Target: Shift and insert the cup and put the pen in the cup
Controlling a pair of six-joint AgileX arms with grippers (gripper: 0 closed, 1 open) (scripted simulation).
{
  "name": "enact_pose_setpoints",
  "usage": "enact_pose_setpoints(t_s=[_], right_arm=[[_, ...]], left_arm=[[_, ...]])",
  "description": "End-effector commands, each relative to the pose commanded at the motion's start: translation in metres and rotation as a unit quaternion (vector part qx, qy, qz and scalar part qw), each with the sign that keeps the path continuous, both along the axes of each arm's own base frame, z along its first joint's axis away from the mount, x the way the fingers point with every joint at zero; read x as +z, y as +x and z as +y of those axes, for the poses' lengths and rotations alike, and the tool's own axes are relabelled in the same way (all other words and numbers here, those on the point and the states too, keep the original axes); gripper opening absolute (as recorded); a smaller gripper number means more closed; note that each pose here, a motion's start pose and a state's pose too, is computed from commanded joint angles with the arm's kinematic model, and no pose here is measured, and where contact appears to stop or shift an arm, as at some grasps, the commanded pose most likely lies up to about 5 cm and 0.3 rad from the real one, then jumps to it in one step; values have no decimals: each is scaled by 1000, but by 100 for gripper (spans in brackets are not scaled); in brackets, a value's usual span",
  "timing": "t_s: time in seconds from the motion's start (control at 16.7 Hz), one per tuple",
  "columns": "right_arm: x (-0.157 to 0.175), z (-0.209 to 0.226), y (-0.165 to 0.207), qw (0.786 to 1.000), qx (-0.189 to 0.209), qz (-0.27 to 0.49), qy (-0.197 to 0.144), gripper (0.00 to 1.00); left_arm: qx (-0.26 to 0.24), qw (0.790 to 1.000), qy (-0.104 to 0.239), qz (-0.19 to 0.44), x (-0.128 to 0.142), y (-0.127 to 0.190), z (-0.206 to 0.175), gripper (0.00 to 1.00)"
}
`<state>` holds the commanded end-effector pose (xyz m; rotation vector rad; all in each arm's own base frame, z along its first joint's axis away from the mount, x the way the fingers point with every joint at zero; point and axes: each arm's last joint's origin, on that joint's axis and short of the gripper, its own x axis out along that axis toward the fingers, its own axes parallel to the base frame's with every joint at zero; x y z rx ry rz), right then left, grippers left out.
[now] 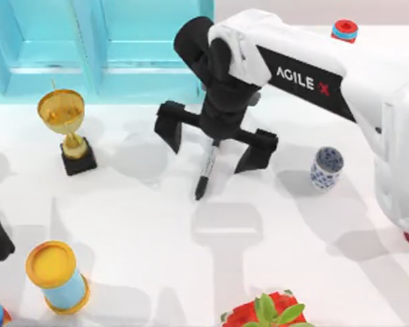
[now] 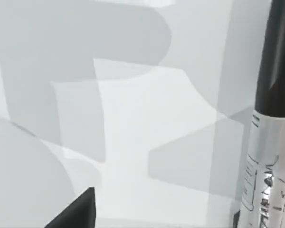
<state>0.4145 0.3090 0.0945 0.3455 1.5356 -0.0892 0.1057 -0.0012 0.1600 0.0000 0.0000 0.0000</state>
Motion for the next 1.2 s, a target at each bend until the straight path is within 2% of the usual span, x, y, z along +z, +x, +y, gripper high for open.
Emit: enact_pose_setpoints(t_s=[0.3,1.08,1.2], right_arm=[[-10,1,-1,1000,0,3,-2,100],[-10,1,-1,1000,0,3,-2,2],[-10,1,-1,1000,0,3,-2,0]], left_arm=[[0,1000,0,0,0,0,0,100],[0,1000,0,0,0,0,0,100],[0,1000,0,0,0,0,0,100]])
